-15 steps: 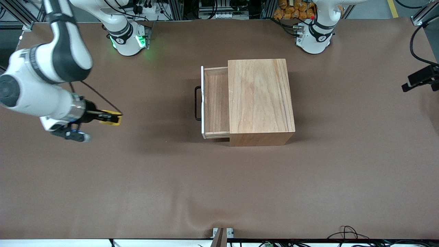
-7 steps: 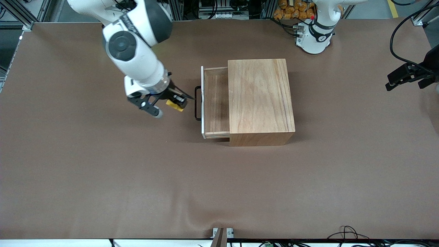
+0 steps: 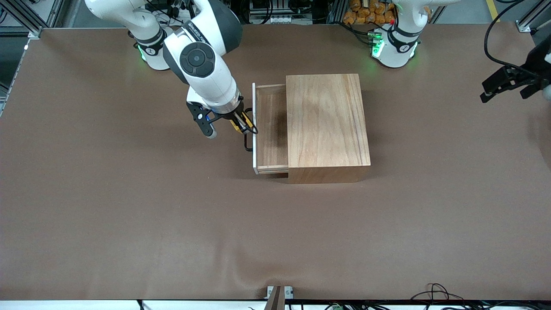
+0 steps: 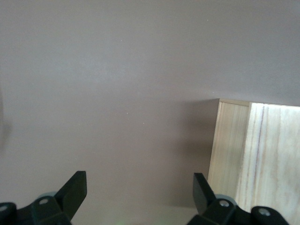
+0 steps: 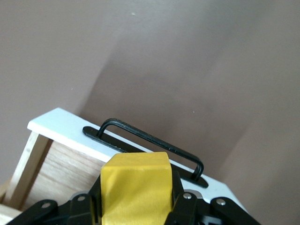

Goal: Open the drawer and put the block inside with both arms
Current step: 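Lift the yellow cube and carry it over the open drawer with the right gripper, then lower the cube into the drawer and open the right gripper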

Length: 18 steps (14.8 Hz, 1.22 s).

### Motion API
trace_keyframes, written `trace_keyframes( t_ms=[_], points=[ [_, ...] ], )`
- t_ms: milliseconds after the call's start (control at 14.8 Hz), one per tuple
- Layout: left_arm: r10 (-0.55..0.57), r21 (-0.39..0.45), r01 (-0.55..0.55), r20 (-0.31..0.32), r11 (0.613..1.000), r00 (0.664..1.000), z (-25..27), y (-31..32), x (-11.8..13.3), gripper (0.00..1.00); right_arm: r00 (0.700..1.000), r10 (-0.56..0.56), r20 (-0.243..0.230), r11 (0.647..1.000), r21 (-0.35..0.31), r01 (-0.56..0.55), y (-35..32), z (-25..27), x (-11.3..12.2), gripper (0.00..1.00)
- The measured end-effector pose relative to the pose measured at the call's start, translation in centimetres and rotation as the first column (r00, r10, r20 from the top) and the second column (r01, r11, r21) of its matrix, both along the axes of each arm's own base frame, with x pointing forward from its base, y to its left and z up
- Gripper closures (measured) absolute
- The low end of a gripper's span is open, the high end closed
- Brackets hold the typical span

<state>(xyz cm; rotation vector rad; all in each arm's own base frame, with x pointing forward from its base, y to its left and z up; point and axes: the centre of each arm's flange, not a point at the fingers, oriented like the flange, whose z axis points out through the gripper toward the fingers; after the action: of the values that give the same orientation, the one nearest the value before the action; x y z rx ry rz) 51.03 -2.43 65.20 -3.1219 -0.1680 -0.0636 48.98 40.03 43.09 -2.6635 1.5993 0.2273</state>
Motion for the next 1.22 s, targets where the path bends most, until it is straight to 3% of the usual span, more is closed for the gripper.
trace_keyframes(
  t_ms=[406,812,1218],
  points=[
    [-0.035,0.003,0.035,-0.018,0.999,0.999,-0.6,-0.3,-0.2,0.0,0.984,-0.176,0.013,0.984,0.009,0.176,3.6,-3.7,-0.6,0.44],
    [-0.042,0.003,0.042,-0.042,0.999,0.998,-1.1,-0.3,-0.3,0.0,0.98,-0.2,-0.005,0.98,-0.012,0.2,6.4,-6.8,-1.3,0.44],
    [-0.049,0.003,0.049,-0.03,0.999,0.998,-0.6,-0.6,-0.3,0.0,0.973,-0.229,0.008,0.972,-0.051,0.229,9.1,-10.4,-1.6,0.44]
  ],
)
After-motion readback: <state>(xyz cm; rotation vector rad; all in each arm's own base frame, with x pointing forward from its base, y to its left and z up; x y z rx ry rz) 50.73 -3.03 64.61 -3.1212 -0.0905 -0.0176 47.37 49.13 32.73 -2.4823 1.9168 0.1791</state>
